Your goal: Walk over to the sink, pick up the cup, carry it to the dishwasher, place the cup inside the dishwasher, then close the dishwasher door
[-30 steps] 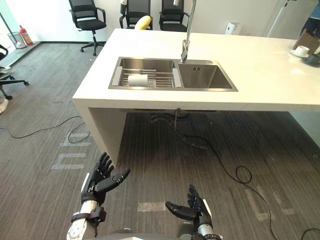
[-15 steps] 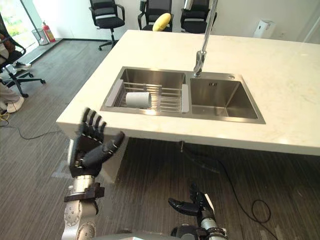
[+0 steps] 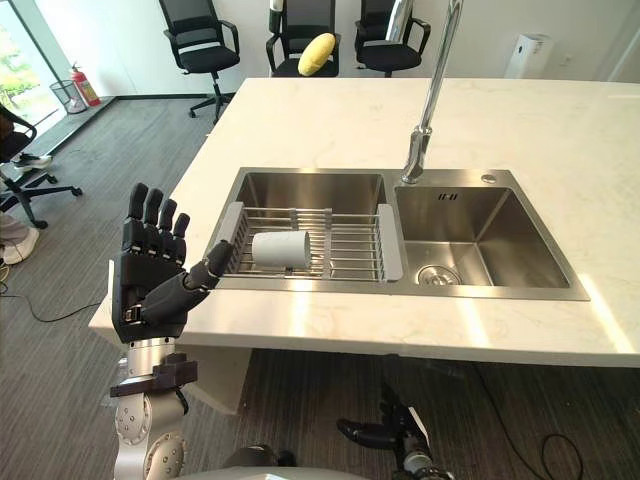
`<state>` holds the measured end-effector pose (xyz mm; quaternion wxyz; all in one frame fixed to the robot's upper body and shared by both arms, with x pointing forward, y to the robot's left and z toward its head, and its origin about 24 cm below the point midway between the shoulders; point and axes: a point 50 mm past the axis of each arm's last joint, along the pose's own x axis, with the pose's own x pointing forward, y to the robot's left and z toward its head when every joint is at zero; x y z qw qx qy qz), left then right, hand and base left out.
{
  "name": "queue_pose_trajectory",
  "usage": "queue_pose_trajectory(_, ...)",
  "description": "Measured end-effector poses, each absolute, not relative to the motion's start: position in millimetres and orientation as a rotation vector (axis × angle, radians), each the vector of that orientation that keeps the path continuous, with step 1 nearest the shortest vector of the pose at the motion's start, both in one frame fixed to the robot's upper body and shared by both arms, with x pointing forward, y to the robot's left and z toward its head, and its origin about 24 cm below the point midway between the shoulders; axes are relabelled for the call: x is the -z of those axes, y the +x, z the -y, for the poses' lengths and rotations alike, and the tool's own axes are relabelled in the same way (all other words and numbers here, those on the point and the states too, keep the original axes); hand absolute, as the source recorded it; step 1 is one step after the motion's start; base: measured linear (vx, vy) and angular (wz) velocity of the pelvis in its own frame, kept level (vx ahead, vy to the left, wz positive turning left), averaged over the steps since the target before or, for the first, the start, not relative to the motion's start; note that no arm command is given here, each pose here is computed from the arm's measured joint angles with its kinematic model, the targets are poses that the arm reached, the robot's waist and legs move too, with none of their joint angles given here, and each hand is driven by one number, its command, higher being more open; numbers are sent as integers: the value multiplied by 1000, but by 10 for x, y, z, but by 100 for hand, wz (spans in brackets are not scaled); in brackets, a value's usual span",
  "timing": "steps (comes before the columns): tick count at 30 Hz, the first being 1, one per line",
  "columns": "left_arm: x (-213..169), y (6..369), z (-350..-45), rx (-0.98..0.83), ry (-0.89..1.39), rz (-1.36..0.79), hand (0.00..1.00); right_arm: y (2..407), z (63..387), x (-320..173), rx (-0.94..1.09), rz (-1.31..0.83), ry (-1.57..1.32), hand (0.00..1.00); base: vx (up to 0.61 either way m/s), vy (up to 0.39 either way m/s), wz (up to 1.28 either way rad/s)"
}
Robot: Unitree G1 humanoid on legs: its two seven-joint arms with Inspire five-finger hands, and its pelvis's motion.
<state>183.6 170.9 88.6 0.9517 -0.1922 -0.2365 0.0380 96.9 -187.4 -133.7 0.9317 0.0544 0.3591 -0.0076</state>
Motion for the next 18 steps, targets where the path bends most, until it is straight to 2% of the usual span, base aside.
queue_pose_trajectory(5,-1075,1804,-1693,-54,-302,539,100,947,1842,1345,11,-737,112,100,128,48,-26)
queue_pose_trajectory(9,-1067,1826,-1693,-66,-305,530,100,866,1804,1377,-19,-765,100,100,93,-22,17)
queue_pose_trajectory(13,-955,1931,-1696,-55,-262,458,100,869,1780,1370,-29,-758,108,100,157,-179,56)
queue_pose_trajectory(18,-808,1967,-1560,-5,-194,358,100,926,1838,1354,-27,-752,88,100,153,-179,13)
